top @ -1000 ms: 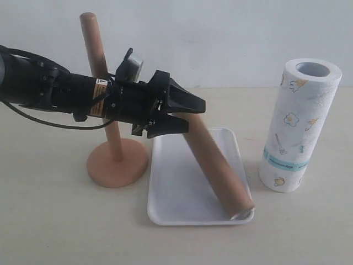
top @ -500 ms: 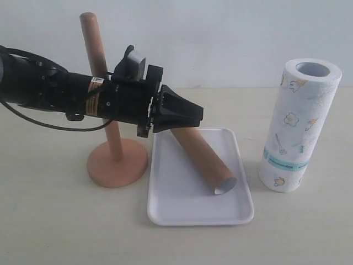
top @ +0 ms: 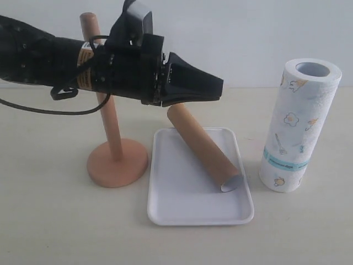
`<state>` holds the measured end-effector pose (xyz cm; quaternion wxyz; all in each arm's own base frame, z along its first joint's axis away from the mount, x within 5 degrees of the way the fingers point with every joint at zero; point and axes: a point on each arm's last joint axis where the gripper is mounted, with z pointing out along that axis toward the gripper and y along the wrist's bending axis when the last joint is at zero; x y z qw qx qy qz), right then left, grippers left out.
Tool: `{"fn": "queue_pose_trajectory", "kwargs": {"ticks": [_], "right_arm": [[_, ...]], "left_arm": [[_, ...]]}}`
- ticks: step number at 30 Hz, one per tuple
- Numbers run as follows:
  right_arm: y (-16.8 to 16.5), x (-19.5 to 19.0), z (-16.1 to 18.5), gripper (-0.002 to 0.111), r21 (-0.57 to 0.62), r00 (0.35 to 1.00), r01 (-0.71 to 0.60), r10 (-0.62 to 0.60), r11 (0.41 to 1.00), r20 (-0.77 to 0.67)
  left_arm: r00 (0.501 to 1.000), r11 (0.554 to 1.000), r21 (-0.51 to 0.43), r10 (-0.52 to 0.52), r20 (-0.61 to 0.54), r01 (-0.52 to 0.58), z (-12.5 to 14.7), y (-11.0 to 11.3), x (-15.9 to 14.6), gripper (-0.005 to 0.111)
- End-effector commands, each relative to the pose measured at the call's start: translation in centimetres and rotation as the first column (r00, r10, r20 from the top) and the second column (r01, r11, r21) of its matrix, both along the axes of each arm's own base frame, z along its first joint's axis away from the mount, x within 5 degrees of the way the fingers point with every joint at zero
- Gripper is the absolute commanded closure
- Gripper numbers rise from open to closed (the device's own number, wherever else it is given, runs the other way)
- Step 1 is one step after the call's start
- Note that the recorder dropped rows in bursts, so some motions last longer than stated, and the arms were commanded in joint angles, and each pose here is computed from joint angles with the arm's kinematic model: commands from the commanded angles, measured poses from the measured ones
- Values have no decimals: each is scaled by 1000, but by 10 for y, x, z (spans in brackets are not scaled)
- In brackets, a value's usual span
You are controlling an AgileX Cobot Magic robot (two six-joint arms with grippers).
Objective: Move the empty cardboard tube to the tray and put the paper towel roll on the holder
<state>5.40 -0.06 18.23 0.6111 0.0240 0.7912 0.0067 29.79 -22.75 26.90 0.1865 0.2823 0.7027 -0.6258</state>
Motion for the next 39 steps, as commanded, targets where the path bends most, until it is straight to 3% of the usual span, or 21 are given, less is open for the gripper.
{"fn": "queue_pose_trajectory", "kwargs": {"ticks": [1, 10, 13, 17, 23, 31, 34, 37, 39], "right_arm": [[0, 0, 1, 108, 2, 1000, 5, -5, 1000, 10], [0, 0, 1, 108, 2, 1000, 5, -5, 1000, 10], [0, 0, 1, 108, 2, 1000, 5, -5, 1000, 10], [0, 0, 1, 108, 2, 1000, 5, -5, 1000, 10], [0, 0, 1, 108, 2, 1000, 5, -5, 1000, 10], [0, 0, 1, 108, 2, 1000, 5, -5, 1000, 10], [0, 0, 1, 108, 2, 1000, 5, -5, 1000, 10], [0, 0, 1, 108, 2, 1000, 5, -5, 1000, 10], [0, 0, 1, 108, 2, 1000, 5, -5, 1000, 10]], "left_arm": [[995, 998, -18, -51, 89, 52, 30, -3, -21, 102], [974, 997, 30, -77, 212, 72, 90, 20, -64, 102], [926, 997, 8, -72, 370, 74, 132, 39, -102, 102], [874, 996, -42, -46, 484, 76, 164, 56, -138, 102], [819, 993, -84, -20, 574, 83, 188, 73, -172, 102], [794, 992, -92, -14, 608, 88, 192, 75, -177, 102], [533, 988, -89, 9, 846, 124, 201, 81, -180, 102], [248, 993, -96, 76, 966, 68, 208, 88, -180, 102], [136, 992, -123, 125, 983, -28, 213, 94, -177, 102]]}}
